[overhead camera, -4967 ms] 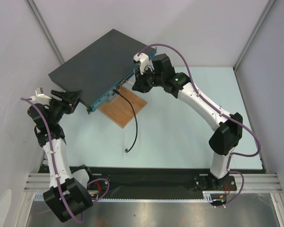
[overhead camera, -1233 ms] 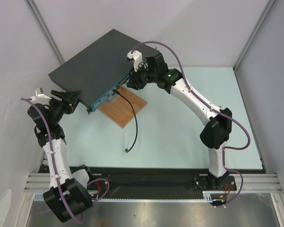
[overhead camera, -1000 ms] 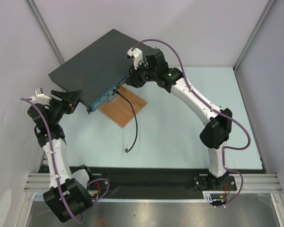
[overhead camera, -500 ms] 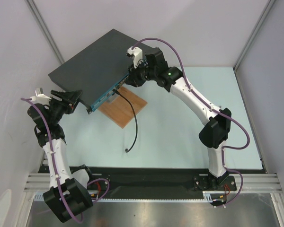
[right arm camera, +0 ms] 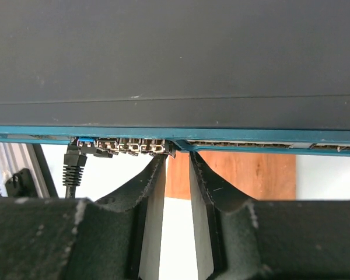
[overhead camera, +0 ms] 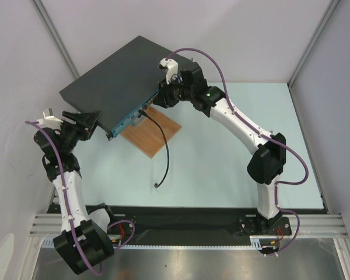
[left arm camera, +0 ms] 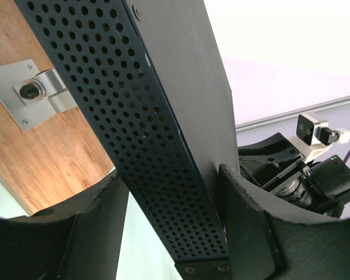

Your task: Insert the plug into the switch port

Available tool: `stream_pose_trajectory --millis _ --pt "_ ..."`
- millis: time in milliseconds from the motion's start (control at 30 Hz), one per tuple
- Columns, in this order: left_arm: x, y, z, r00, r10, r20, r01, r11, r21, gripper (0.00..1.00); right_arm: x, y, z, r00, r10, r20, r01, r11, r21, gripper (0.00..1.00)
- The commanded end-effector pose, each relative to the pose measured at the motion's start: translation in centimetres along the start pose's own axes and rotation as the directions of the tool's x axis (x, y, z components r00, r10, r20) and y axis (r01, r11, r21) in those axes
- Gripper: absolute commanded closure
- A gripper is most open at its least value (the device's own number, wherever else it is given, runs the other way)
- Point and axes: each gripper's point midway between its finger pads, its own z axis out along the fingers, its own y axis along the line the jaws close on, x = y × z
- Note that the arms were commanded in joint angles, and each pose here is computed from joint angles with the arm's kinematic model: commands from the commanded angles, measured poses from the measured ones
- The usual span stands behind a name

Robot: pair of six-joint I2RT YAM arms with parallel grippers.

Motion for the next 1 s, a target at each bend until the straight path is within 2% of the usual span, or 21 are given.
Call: stream_pose_trajectory --millis 0,233,333,367,533,567,633,667,733,767,833,967 --pt "-0.2 -1.7 -0.5 0.991 0.133 0.01 -0.134 0.989 0.058 1.0 -6.5 0.8 1.4 0.963 -0.043 0.265 0.038 0.999 0.022 0.73" --pt "-0.3 -1.7 -0.3 0.99 0.141 0.009 -0.141 0.989 0.047 1.0 -6.3 1.1 1.5 0.966 -0.06 0.251 0.058 0.998 0.014 0.73" --pt "-0.5 -2.0 -0.3 0.988 0.154 0.006 -0.154 0.987 0.05 0.94 -5.1 0.7 0.4 0.974 -0.088 0.207 0.086 0.996 0.016 0.69" --pt "-0.6 -2.1 -0.3 0.988 0.155 0.007 -0.155 0.987 0.052 0.89 -4.4 0.4 0.0 0.979 -0.088 0.182 0.087 0.996 0.016 0.67" --pt "-1.1 -3.1 -0.4 0.99 0.141 0.015 -0.142 0.986 0.088 0.75 -2.3 -1.2 -3.9 0.989 -0.097 0.11 0.096 0.995 0.017 0.53" --pt "-1.2 -3.1 -0.3 0.991 0.137 0.014 -0.137 0.987 0.087 0.65 -1.8 -1.6 -4.6 0.992 -0.089 0.091 0.087 0.996 0.023 0.51" --pt "-1.6 -3.3 -0.4 0.991 0.129 0.02 -0.13 0.988 0.087 0.57 -1.2 -2.7 -6.7 0.991 -0.107 0.077 0.103 0.994 0.045 0.46" --pt "-1.7 -3.3 -0.4 0.992 0.124 0.022 -0.125 0.988 0.087 0.47 -0.6 -3.1 -7.3 0.992 -0.111 0.059 0.108 0.993 0.048 0.43" --pt "-2.0 -3.3 -0.7 0.995 0.1 0.029 -0.102 0.991 0.089 0.36 -0.9 -3.7 -9.5 0.991 -0.122 0.064 0.117 0.99 0.073 0.34" --pt "-2.1 -3.4 -0.9 0.995 0.095 0.03 -0.098 0.991 0.095 0.26 0.4 -5.4 -10.5 0.994 -0.103 0.034 0.099 0.99 0.104 0.3" --pt "-2.5 -3.7 -1.5 0.994 0.094 0.047 -0.098 0.99 0.102 0.15 0.7 -6.1 -12.6 0.995 -0.094 0.029 0.089 0.987 0.132 0.21" --pt "-3.3 -3.8 -2.7 0.991 0.116 0.067 -0.121 0.99 0.075 0.07 2.3 -9.9 -17.2 1.0 -0.028 0.007 0.026 0.971 0.239 0.11"
